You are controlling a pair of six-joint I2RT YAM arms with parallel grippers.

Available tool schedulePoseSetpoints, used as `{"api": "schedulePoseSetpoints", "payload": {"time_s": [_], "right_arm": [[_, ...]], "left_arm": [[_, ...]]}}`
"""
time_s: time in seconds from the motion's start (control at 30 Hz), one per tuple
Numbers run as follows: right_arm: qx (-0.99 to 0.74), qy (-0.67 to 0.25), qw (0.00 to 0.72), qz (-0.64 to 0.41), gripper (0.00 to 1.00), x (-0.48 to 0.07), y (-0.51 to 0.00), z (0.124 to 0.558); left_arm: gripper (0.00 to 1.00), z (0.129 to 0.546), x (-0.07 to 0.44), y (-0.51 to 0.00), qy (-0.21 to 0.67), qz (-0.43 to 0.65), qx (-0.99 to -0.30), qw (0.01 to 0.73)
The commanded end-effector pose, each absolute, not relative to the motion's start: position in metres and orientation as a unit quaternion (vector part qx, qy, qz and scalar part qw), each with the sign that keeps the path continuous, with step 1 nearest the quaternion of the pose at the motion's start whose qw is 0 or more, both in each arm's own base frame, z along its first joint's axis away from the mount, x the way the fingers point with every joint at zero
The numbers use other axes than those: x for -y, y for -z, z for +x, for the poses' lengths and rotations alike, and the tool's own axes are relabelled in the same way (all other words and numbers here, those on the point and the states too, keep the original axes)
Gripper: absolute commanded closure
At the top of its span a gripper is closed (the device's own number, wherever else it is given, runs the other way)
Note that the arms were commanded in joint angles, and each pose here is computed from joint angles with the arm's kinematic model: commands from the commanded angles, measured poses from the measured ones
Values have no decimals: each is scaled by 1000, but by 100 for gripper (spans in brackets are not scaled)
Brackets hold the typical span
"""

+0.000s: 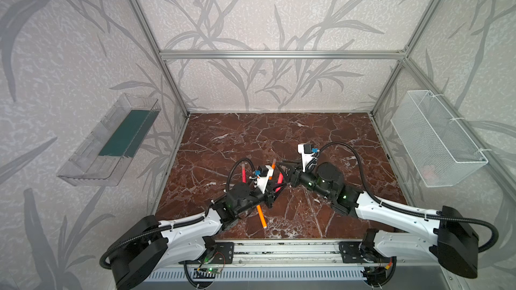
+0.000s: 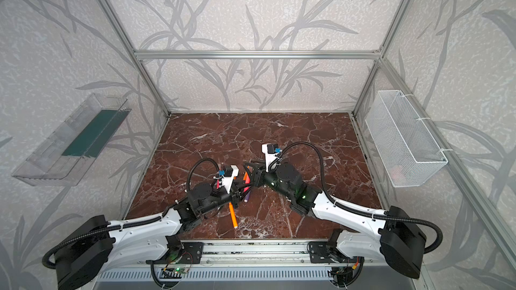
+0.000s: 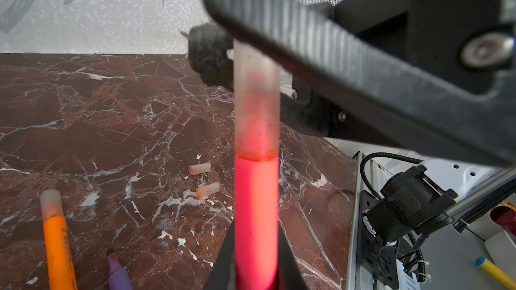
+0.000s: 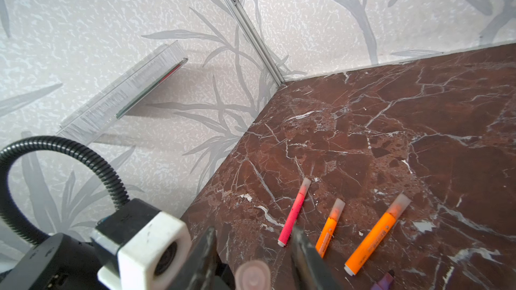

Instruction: Insert the pens into the pen caps

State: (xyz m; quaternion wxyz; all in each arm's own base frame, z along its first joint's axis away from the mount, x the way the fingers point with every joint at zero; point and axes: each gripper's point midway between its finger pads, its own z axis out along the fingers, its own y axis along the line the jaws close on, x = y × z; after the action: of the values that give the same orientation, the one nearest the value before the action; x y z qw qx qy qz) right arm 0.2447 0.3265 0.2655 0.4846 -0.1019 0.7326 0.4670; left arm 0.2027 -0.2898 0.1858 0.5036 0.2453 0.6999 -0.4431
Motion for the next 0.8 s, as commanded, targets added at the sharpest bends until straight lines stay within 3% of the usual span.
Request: {"api": "schedulePoseSetpoints", "payload": {"time_s": [0.0,0.37,0.53,0.77], "right_arm": [[-720,-481,488,-108,63,-332,-282,244],[-738,-482,462,-101,77,-332,-263,241],[-739,-483,455,-115,93,-335,-260,237],[-735,-484,445,-168,100,-340,-253,223]], "left_arm": [[100,205,295,-206,451,252,-677,524],[100,209,292,-206,443,242,-681,531],[100,210,291,-206,442,240,-682,532],[100,230,279,-223,410,194,-684,571]]}}
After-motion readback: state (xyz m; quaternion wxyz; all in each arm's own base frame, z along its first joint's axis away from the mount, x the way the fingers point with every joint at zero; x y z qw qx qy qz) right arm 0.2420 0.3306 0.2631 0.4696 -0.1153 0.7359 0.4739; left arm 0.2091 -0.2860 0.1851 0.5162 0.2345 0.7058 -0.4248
